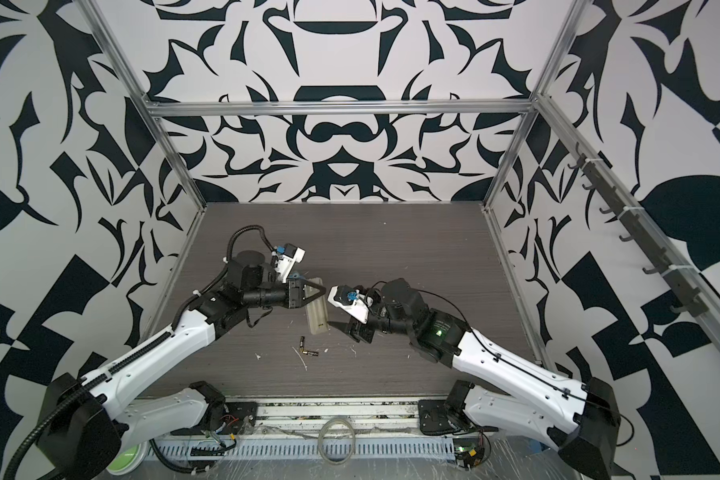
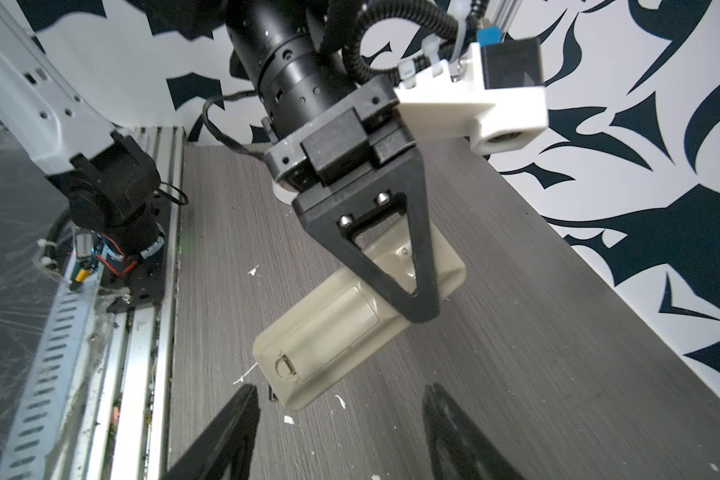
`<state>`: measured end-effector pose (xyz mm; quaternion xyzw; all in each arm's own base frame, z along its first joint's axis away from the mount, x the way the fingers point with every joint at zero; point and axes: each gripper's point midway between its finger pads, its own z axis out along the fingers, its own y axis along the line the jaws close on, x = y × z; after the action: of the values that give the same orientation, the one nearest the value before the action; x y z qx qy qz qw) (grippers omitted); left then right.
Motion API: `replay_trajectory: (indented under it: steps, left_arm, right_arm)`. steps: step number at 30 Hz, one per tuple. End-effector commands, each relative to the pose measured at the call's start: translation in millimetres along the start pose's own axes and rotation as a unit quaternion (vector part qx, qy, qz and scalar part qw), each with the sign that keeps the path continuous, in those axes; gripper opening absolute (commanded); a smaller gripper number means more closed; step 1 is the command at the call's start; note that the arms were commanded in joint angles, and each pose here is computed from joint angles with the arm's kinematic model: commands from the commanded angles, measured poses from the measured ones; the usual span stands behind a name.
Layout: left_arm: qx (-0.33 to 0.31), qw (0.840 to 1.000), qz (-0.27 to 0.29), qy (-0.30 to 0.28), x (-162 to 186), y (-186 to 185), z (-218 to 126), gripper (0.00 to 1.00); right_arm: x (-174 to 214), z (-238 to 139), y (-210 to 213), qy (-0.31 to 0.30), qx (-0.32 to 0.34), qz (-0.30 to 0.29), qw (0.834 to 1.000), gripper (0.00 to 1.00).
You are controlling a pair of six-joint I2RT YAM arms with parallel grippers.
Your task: Load the batteries into the remote control
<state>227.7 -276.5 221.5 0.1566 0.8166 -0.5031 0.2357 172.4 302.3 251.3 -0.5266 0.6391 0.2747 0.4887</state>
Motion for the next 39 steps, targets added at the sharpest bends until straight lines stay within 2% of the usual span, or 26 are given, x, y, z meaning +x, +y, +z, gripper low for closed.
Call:
replay_trajectory:
  steps: [1,12,22,39]
  left_arm:
    - [0.017,0.999,-0.012,0.032,6,-8,-1,0.0]
    - [0.039,0.997,-0.036,0.051,15,-9,3,0.0]
    - [0.049,0.996,-0.048,0.064,19,-10,5,0.0]
    - [0.054,0.994,-0.06,0.069,23,-8,7,0.0]
  right_arm:
    - [-2,5,1,0.012,0.013,-0.05,0.999,0.65]
    - [3,19,17,0.046,0.009,-0.102,0.994,0.64]
    - [4,26,23,0.046,0.008,-0.112,0.993,0.58]
    - [2,34,25,0.046,0.011,-0.123,0.991,0.57]
